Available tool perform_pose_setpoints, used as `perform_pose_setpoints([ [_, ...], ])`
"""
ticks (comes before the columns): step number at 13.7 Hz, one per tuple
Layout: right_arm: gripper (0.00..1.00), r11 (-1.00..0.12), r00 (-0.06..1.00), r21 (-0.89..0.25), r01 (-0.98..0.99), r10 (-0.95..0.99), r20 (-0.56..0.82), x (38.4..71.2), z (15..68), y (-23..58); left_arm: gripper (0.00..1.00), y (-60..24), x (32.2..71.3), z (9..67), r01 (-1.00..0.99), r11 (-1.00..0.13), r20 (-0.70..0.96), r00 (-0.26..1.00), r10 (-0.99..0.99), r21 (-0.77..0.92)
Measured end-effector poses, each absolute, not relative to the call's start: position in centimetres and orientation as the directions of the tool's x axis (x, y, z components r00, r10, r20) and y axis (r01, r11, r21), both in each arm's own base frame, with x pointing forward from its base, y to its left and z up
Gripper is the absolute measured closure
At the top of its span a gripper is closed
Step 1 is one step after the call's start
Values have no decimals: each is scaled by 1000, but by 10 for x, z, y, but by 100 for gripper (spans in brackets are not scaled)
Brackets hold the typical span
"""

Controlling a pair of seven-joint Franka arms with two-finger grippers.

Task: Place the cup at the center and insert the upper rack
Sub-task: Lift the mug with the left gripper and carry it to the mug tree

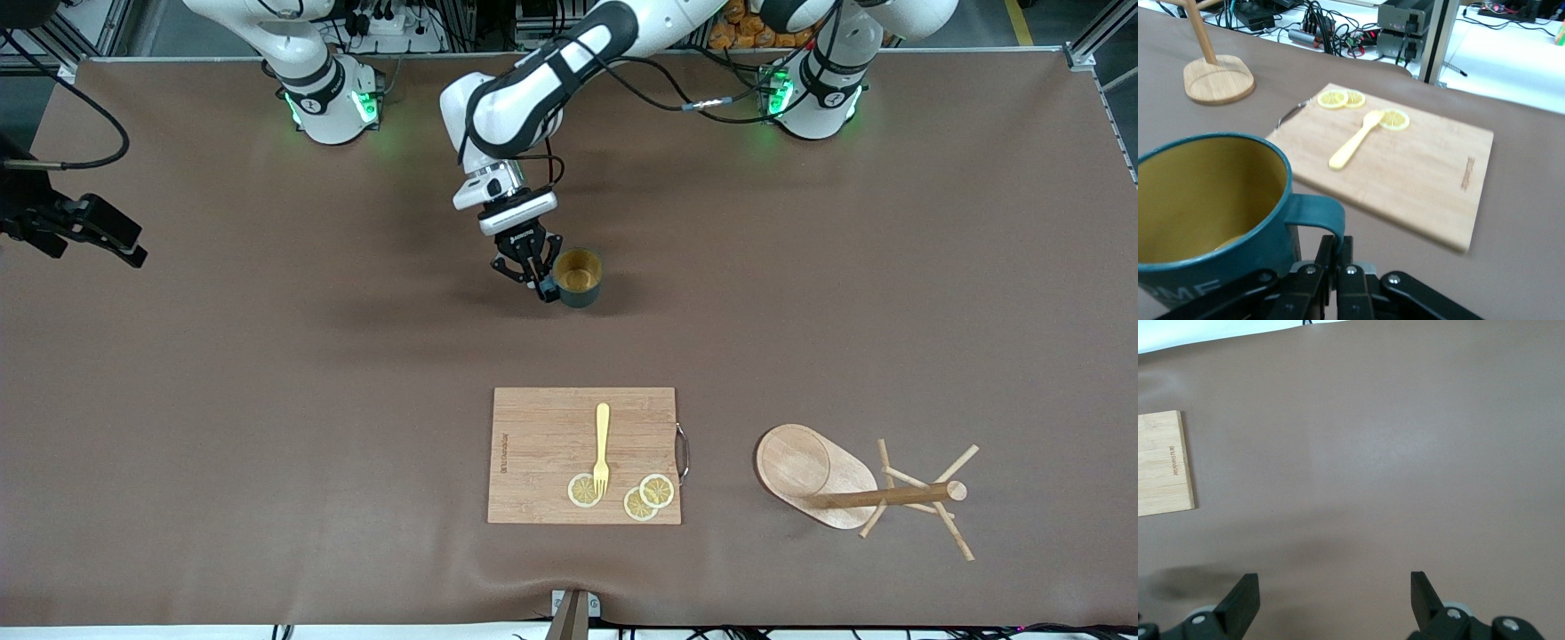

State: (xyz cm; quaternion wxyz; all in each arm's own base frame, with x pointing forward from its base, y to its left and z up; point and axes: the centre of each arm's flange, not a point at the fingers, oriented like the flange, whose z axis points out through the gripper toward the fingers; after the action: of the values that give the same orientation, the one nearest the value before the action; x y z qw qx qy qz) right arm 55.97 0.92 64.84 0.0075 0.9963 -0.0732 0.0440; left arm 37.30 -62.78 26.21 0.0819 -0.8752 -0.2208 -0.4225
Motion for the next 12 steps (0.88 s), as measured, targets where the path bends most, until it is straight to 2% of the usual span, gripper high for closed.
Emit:
perform_pose_setpoints([
  [6,0,-988,986,13,-157,-156,63,557,647,3,95,-567,455,396,528,-849,635,645,426,34],
  [10,0,-988,986,12,-153,-152,67,557,649,6,95,-500,516,439,587,-809,518,685,513,25],
  [12,0,-988,986,12,-153,-152,68,557,650,6,95,-467,547,455,622,-779,455,674,582,75],
])
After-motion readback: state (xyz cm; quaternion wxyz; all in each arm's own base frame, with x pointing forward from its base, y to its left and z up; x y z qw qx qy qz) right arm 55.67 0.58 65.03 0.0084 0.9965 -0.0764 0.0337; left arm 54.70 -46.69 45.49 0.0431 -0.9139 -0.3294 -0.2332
